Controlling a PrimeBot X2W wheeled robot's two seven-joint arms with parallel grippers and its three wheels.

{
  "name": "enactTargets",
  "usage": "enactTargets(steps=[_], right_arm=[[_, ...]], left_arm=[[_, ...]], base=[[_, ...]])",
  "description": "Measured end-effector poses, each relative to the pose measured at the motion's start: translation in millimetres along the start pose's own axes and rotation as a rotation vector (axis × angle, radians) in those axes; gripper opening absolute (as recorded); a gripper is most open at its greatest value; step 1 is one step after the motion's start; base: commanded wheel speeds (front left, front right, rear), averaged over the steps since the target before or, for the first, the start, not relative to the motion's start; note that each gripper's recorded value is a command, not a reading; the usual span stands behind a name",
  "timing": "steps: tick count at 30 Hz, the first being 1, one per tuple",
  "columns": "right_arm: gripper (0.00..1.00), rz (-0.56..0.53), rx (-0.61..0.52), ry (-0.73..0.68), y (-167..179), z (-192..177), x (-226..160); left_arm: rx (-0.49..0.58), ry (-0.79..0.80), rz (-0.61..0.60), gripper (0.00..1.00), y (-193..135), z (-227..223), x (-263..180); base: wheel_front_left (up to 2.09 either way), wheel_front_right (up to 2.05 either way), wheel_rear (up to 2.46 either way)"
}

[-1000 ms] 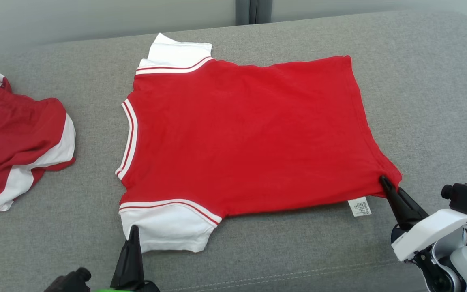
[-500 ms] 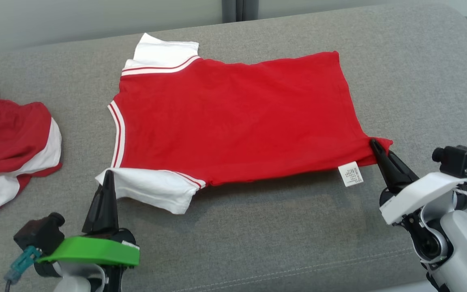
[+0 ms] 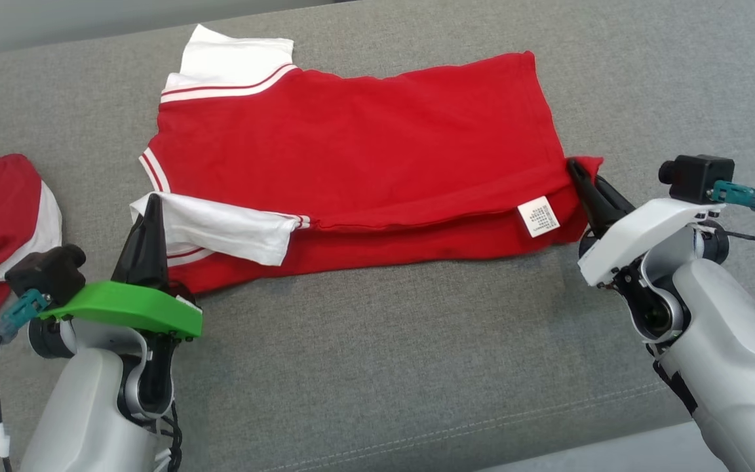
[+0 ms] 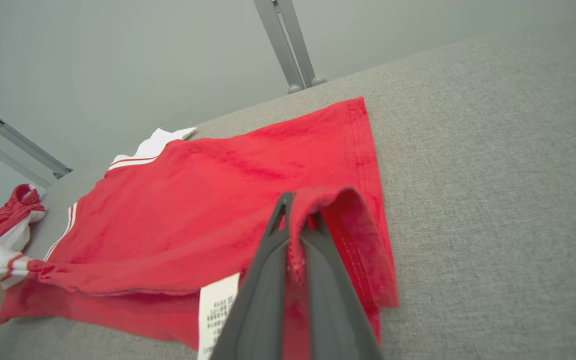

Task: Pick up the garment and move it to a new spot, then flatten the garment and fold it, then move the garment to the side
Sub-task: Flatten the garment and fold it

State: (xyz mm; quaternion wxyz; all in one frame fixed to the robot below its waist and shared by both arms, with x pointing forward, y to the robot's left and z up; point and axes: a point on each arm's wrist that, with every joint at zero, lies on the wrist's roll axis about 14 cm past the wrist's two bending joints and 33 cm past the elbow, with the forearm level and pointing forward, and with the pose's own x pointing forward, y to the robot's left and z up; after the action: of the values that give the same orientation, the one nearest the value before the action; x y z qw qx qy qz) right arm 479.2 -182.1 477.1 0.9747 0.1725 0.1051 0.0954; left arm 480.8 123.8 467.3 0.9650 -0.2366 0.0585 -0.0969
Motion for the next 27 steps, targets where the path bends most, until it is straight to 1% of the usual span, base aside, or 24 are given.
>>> enactTargets(steps=[9,18,19,20,21,22,27], right_arm=[[0.00,-0.042,0.003,0.069,-11,-18,21],[0.00,-0.059,-0.010,0.066,-14,-24,36],[0.35,-0.060,-0.015,0.066,-14,-25,37],[0.82,-0.061,-0.023,0.065,-15,-25,37],[0.82,-0.061,-0.030,0.060,-15,-24,37],[1.00,-0.062,-0.033,0.057,-15,-24,37],[1.00,-0.056,-0.062,0.036,-14,-21,35]], left_arm=[[0.026,0.068,0.003,0.00,8,-22,22],[0.048,0.119,0.019,0.00,18,-37,36],[0.049,0.126,0.021,0.00,19,-40,37],[0.052,0.134,0.023,0.62,20,-42,37],[0.059,0.136,0.023,0.62,20,-43,37],[0.062,0.134,0.022,1.00,20,-42,38],[0.078,0.124,0.015,1.00,17,-39,37]], base=[[0.00,0.00,0.00],[0.00,0.00,0.00],[0.00,0.00,0.00],[0.00,0.00,0.00],[0.00,0.00,0.00],[0.00,0.00,0.00],[0.00,0.00,0.00]])
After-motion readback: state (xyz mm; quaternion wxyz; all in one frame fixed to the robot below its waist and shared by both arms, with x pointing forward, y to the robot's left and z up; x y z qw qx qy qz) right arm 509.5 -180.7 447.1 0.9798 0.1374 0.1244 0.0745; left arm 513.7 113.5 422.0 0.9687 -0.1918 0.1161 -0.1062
